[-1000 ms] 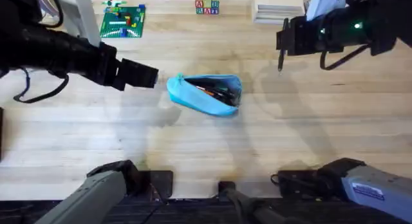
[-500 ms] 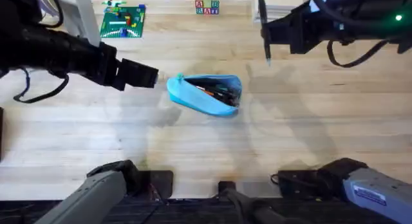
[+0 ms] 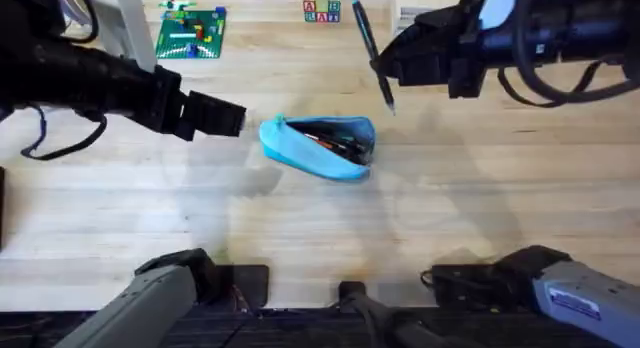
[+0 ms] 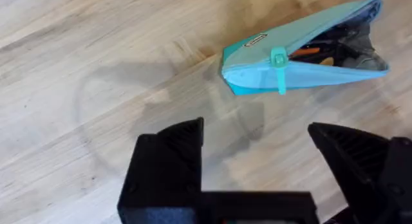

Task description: Unzip the bag, pick up the pens from the table one at a time and place them inside, then zip the bag closed.

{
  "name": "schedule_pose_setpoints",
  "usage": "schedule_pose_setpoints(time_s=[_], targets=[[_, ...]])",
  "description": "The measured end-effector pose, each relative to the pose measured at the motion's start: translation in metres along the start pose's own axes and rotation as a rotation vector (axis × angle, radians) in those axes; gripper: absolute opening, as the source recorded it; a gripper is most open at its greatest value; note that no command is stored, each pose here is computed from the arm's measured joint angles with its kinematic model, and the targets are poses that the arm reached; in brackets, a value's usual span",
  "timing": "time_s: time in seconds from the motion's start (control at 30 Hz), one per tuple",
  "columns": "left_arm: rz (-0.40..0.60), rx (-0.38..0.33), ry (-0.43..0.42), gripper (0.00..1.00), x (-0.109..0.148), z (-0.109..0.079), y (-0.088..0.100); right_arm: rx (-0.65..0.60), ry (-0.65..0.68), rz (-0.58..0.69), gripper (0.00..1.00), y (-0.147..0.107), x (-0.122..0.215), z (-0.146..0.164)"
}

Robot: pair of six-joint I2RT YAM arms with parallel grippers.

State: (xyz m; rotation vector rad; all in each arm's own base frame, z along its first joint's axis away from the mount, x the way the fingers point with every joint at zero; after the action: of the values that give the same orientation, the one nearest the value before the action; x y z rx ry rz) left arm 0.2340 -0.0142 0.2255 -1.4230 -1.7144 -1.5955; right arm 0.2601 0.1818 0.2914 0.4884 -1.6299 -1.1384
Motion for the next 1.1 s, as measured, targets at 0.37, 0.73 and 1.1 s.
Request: schedule_pose_setpoints(time_s=[0.37, 0.73, 1.1], targets=[[0.0, 0.0, 0.0, 0.995, 0.0, 0.0, 0.0, 0.071, 0.068, -0.026, 0.033, 0.005, -0.002, 0.013], [0.0, 0.0, 0.0, 0.995, 0.0, 0.0, 0.0, 0.206, 0.175, 0.036, 0.033, -0.009, -0.022, 0.033], [0.0, 0.0, 0.0, 0.995, 0.0, 0.0, 0.0, 0.154, 0.235, 0.12, 0.033, -0.033, -0.054, 0.023]])
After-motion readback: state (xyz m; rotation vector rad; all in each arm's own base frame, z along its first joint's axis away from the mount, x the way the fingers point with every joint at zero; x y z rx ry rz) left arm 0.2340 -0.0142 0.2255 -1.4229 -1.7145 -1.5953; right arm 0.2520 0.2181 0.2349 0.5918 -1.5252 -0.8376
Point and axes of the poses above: each hand's point on the last joint's axis, 136 mm out from that joint toward the fingers, its own x axis back along the fingers, its own z axis along the line the jaws close on, y = z × x, the point moved 3 cm from there along x, back along the fingers, and after that the axes turned 8 degrees about x, right-handed, at the moved point
